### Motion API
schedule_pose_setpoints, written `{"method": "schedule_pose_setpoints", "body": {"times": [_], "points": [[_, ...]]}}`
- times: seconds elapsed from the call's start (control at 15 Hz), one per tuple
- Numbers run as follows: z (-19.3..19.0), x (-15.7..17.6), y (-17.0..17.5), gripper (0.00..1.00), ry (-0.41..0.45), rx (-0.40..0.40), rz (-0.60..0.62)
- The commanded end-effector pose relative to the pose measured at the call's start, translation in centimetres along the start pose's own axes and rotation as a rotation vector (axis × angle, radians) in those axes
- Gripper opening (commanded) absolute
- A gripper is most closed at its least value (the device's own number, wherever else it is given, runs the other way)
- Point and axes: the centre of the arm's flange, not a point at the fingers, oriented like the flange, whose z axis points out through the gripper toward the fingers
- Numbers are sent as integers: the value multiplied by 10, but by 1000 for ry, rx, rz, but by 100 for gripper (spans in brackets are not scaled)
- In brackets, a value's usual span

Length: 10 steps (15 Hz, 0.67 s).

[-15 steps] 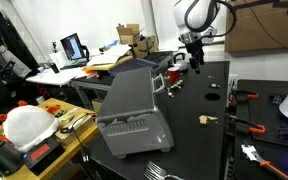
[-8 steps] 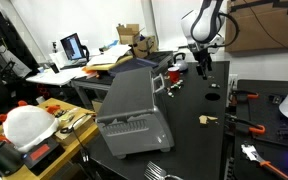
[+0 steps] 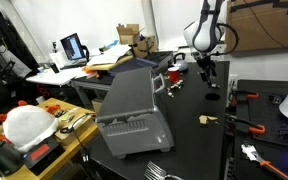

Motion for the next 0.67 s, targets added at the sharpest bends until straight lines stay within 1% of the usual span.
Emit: {"method": "schedule_pose_setpoints", "body": {"times": [0.0,0.27,0.33,0.4,0.6], "points": [[9,5,4,100,-5,-10,2],[15,6,-3,100,-9,0,-3],[16,6,-5,75,-9,7,-5],[18,7,-7,74,-12,12,-11],[21,6,-14,51,-22,26,-3]]}}
